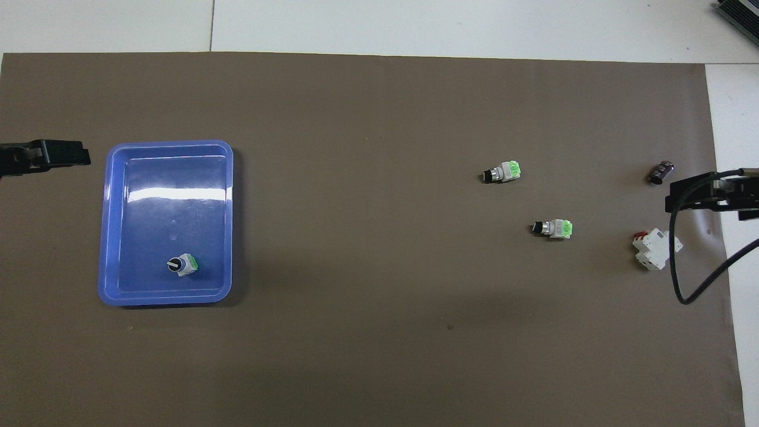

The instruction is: Turn and place switch with both arms

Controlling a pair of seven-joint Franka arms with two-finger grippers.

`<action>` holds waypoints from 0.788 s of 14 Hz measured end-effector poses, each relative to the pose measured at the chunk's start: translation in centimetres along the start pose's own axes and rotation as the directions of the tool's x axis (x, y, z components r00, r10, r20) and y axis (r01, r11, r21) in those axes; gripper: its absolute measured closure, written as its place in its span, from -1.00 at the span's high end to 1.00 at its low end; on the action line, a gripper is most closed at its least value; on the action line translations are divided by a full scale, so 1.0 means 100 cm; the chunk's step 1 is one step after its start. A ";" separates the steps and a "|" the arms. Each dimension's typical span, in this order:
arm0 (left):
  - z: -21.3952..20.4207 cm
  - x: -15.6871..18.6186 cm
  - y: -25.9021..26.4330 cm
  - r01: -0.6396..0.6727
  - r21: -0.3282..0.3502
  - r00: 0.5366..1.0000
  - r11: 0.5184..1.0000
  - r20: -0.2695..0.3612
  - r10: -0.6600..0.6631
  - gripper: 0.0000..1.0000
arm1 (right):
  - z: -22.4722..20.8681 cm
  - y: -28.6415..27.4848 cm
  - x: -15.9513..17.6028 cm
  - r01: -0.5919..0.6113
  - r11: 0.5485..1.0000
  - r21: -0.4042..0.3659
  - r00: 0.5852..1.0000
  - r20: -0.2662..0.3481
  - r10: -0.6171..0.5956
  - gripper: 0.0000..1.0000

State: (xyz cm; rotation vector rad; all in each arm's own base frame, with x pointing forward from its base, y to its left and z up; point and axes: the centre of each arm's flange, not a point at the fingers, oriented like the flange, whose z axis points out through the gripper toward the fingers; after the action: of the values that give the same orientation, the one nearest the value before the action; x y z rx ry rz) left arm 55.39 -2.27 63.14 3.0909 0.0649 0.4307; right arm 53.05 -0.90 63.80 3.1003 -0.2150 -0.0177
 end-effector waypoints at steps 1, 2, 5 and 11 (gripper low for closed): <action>-0.008 0.007 0.002 -0.041 -0.002 0.999 0.999 0.008 0.041 1.00 | 0.000 0.000 0.000 0.000 1.000 0.000 1.000 0.000 0.000 1.00; -0.013 0.013 0.003 -0.073 0.000 0.997 0.997 0.024 0.073 1.00 | 0.000 0.000 -0.001 0.000 1.000 0.000 1.000 0.000 0.000 1.00; -0.020 0.024 0.013 -0.138 0.011 0.988 0.990 0.072 0.137 1.00 | -0.001 0.000 -0.002 0.000 1.000 0.000 1.000 -0.001 0.000 1.00; -0.038 0.009 -0.001 -0.210 0.001 0.954 0.978 0.218 0.205 1.00 | -0.001 0.000 -0.002 0.000 1.000 0.000 1.000 -0.001 0.000 1.00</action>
State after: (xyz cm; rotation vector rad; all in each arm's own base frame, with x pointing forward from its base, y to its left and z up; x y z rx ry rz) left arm 55.24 -2.06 67.03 3.1581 -0.2629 0.0921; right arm 52.83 -0.91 63.87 3.1006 -0.2150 -0.0167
